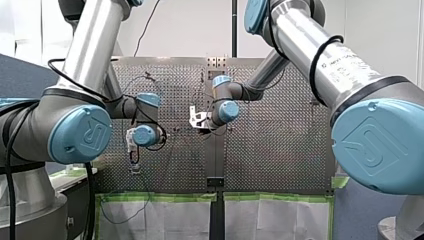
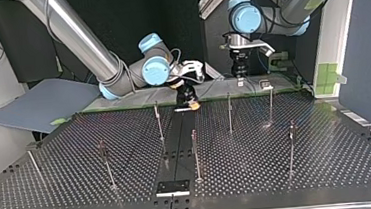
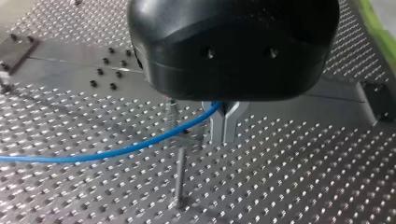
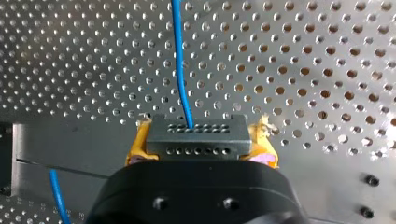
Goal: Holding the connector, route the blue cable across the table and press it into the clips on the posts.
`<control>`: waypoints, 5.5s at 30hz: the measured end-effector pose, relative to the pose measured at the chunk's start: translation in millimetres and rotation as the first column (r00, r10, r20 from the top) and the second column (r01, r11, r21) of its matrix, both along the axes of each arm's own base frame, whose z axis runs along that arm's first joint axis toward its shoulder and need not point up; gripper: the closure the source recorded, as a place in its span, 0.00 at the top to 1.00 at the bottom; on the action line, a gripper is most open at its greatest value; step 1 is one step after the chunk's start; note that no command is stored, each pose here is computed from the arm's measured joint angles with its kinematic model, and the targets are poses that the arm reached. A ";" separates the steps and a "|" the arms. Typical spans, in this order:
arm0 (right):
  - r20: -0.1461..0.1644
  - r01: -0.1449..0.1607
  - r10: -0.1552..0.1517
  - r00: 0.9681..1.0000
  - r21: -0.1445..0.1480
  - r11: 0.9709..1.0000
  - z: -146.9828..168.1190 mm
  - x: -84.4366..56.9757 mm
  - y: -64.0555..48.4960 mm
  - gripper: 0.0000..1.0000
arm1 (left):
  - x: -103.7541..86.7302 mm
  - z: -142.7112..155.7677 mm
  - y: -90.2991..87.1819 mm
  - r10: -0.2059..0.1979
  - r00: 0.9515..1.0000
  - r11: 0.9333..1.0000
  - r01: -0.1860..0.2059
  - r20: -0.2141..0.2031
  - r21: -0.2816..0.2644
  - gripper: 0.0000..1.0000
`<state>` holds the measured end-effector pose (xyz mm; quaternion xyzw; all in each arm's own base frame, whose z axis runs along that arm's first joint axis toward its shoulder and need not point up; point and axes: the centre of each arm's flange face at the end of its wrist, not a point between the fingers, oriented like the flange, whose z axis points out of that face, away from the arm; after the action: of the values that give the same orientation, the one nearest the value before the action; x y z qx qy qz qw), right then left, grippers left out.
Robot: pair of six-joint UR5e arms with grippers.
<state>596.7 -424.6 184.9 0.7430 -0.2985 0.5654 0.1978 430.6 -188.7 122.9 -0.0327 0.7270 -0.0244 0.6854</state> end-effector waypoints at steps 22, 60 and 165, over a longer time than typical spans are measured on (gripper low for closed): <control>0.109 0.045 -0.036 0.993 -0.074 0.996 7.1 -3.8 -32.9 0.00 | 56.9 7.8 0.7 0.019 0.993 0.999 -0.014 0.115 -0.043 0.00; 0.127 0.098 -0.085 0.988 -0.092 0.991 17.8 -24.9 -69.2 0.00 | 124.0 0.9 27.0 0.012 0.995 0.998 -0.006 0.100 -0.056 0.00; 0.093 0.097 -0.092 0.991 -0.046 0.994 10.9 -42.2 -79.0 0.00 | 45.6 32.2 -133.0 -0.035 0.999 0.998 0.034 -0.015 -0.046 1.00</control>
<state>554.5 -503.6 195.8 0.6963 -0.3278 0.5960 0.2291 476.2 -321.8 155.1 -0.0362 0.7321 -0.0527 0.6782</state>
